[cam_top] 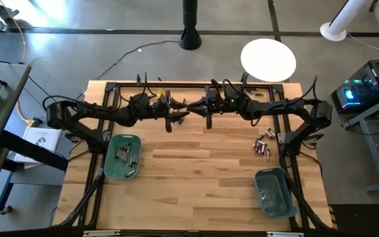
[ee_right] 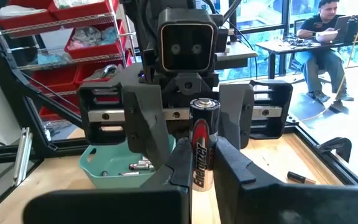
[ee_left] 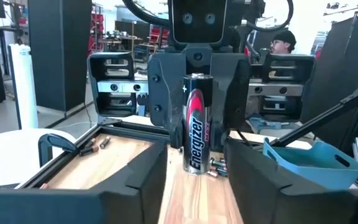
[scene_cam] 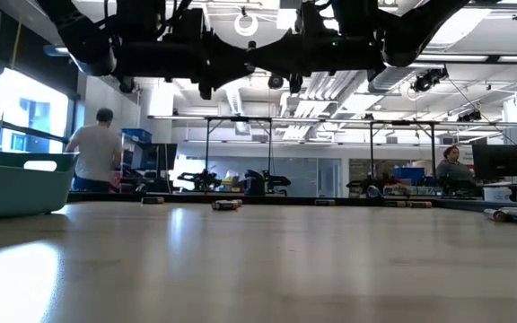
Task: Sort batteries
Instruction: Put the silver battery into the green bin
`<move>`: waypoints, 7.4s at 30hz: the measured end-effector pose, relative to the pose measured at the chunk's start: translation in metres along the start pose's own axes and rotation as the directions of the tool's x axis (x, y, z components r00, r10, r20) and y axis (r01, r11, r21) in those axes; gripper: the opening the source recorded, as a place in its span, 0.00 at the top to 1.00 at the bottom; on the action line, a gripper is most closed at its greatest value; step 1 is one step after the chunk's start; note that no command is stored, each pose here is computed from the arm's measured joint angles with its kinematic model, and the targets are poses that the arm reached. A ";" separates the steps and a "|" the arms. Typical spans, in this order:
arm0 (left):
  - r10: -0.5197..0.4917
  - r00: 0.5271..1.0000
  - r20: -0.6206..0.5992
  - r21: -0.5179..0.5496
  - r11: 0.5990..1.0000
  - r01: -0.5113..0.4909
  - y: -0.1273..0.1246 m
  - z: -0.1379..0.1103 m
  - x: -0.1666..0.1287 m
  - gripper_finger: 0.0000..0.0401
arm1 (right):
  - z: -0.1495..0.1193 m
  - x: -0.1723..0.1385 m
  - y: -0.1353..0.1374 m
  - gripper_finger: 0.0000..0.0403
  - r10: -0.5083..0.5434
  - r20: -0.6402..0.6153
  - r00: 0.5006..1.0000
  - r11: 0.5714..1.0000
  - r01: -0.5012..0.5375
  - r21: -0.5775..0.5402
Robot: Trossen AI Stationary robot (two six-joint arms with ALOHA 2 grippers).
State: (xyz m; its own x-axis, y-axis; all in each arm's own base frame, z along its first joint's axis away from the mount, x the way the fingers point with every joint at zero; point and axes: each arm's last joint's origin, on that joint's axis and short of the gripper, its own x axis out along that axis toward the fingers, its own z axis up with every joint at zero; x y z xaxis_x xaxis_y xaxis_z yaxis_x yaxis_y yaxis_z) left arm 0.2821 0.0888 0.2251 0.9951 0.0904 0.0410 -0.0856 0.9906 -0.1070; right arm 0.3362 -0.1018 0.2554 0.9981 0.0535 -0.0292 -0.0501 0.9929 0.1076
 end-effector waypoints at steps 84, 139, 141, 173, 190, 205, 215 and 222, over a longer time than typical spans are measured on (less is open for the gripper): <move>-0.065 0.037 -0.997 -0.053 0.279 -0.959 -0.140 -0.046 -0.170 0.95 | -0.003 -0.010 -0.033 0.51 -0.123 -0.002 0.992 0.962 0.118 -0.248; 0.556 0.714 -0.425 -0.220 0.702 -0.677 -0.134 0.036 -0.110 0.63 | 0.015 -0.066 -0.020 0.51 -0.248 -0.375 0.893 0.969 0.223 -0.111; 0.595 0.717 -0.362 -0.141 0.726 -0.673 -0.131 0.040 -0.101 0.63 | 0.015 -0.072 -0.021 0.51 -0.293 -0.409 0.864 0.956 0.271 -0.111; 0.584 0.798 -0.147 0.157 0.810 -0.564 -0.008 -0.004 -0.012 0.63 | -0.027 -0.162 -0.023 0.35 -0.173 -0.957 0.231 0.553 0.827 0.100; 0.613 0.769 -0.180 0.174 0.790 -0.588 0.004 -0.014 -0.010 0.63 | -0.060 -0.157 0.041 0.35 0.149 -0.989 -0.022 0.614 0.786 0.075; 0.539 0.819 -0.197 0.121 0.842 -0.525 0.001 -0.015 -0.008 0.63 | -0.120 -0.171 0.042 0.53 0.106 -0.969 -0.225 0.606 0.787 -0.116; 0.528 0.829 -0.183 0.115 0.849 -0.516 -0.002 -0.013 -0.007 0.63 | -0.133 -0.160 0.035 0.77 0.063 -0.980 -0.188 0.591 0.798 -0.115; 0.520 0.834 -0.185 0.114 0.854 -0.508 -0.003 -0.013 -0.007 0.63 | -0.138 -0.156 0.033 0.80 0.064 -0.978 -0.200 0.629 0.768 -0.116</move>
State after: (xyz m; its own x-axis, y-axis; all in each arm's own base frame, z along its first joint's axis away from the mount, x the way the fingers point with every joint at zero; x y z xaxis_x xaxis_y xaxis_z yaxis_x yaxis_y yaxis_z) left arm 0.2760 0.0838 0.2118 0.7944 0.5716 -0.2052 -0.5839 0.8118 0.0008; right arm 0.1740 -0.0626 0.1260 -0.2370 0.1560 -0.9589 0.7313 0.6784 -0.0704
